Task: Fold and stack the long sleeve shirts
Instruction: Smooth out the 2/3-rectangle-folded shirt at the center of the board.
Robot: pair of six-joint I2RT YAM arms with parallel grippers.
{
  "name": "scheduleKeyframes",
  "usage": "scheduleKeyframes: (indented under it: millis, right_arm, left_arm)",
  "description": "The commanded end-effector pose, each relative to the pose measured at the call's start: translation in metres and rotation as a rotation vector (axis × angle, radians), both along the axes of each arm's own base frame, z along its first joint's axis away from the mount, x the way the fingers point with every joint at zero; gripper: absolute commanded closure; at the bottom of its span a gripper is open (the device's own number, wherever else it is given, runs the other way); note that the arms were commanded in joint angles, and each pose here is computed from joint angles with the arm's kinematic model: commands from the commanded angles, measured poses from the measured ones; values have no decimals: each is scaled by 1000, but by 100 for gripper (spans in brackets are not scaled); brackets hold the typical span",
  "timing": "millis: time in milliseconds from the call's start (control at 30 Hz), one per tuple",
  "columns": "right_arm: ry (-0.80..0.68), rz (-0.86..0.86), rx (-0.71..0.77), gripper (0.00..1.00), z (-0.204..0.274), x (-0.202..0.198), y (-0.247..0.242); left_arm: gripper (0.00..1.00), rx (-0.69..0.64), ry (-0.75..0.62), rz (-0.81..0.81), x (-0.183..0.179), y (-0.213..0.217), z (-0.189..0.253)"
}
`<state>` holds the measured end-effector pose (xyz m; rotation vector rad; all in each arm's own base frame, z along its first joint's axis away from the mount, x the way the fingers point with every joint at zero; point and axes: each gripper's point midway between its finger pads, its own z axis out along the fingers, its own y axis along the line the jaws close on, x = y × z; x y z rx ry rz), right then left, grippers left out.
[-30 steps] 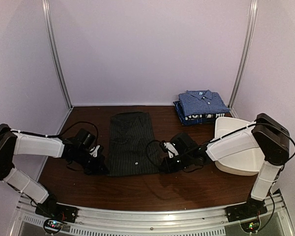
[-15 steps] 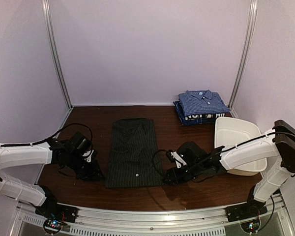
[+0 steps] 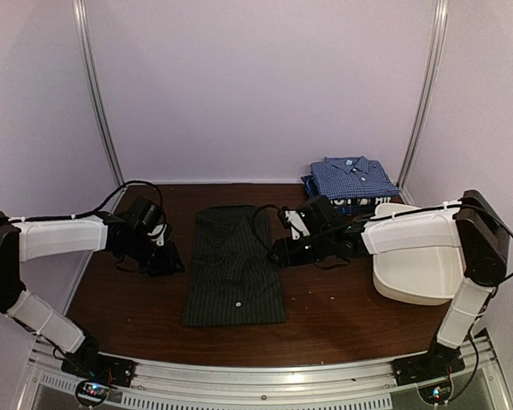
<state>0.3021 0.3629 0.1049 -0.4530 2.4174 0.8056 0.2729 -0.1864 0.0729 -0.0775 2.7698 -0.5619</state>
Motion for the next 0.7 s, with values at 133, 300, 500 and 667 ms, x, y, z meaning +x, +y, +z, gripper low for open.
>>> scheduleKeyframes:
  millis: [133, 300, 500, 667]
  right_arm:
    - [13, 68, 6, 51, -20, 26, 26]
    - [14, 47, -17, 51, -27, 34, 25]
    - [19, 16, -20, 49, -33, 42, 18]
    - [26, 20, -11, 49, -35, 43, 19]
  left_arm:
    - [65, -97, -93, -90, 44, -19, 3]
    - [65, -128, -81, -116, 52, -30, -4]
    - [65, -143, -71, -129, 54, -35, -9]
    - [65, -151, -92, -130, 54, -35, -1]
